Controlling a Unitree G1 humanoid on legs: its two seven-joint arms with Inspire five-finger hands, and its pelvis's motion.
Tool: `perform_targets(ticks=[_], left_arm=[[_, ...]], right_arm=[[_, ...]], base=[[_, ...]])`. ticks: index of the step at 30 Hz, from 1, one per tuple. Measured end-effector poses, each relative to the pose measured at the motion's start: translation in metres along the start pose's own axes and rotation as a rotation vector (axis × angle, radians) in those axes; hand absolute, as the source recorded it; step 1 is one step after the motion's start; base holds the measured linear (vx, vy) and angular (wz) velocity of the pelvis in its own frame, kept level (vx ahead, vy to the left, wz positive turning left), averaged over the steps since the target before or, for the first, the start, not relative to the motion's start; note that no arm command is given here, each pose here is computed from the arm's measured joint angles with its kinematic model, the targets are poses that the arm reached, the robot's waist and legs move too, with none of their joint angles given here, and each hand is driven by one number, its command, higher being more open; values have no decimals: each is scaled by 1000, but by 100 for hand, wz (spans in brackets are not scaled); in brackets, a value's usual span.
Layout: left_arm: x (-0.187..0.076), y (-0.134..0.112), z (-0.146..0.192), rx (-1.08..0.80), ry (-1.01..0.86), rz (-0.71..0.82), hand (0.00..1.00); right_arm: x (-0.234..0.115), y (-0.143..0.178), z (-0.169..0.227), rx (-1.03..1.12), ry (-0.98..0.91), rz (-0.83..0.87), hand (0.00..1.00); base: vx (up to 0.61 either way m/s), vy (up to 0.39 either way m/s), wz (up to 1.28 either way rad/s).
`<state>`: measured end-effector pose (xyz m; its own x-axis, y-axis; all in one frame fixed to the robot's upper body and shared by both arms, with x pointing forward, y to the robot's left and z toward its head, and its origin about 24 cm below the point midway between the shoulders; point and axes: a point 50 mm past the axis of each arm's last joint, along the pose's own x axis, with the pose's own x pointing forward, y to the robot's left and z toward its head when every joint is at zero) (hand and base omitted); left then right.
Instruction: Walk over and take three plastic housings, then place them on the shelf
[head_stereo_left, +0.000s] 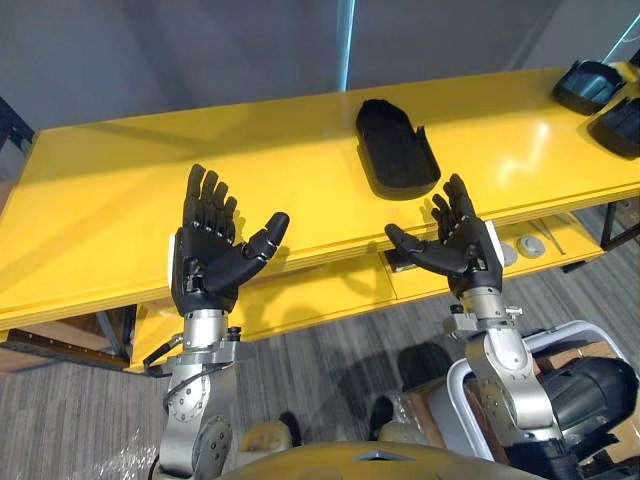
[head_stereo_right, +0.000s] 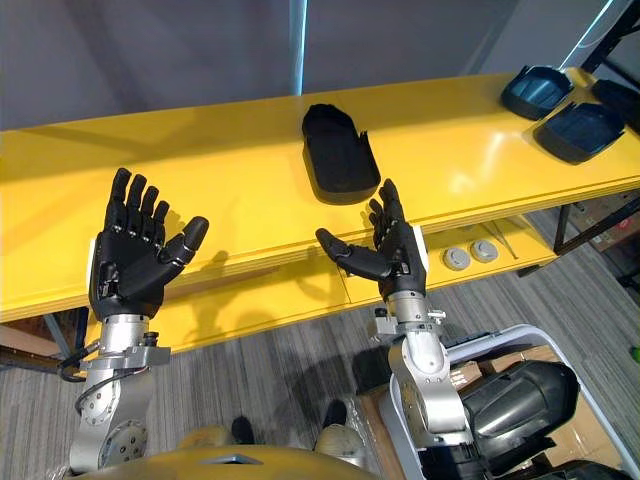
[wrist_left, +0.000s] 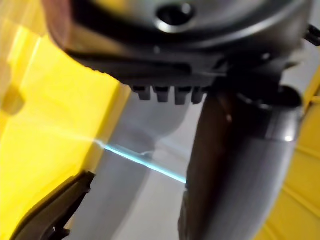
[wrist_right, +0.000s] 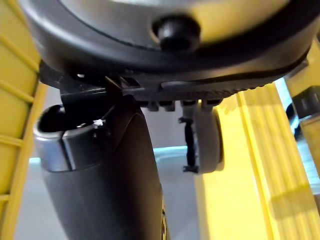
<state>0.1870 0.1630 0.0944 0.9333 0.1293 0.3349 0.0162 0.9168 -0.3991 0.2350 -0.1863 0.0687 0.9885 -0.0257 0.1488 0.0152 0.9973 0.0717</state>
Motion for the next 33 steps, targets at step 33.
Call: perform_targets(ticks=[33], left_arm=[[12, 4, 10, 15, -68, 18, 100]], right_arm=[[63, -5, 35, -145, -139, -98, 100]], base=[[-51, 2, 3]])
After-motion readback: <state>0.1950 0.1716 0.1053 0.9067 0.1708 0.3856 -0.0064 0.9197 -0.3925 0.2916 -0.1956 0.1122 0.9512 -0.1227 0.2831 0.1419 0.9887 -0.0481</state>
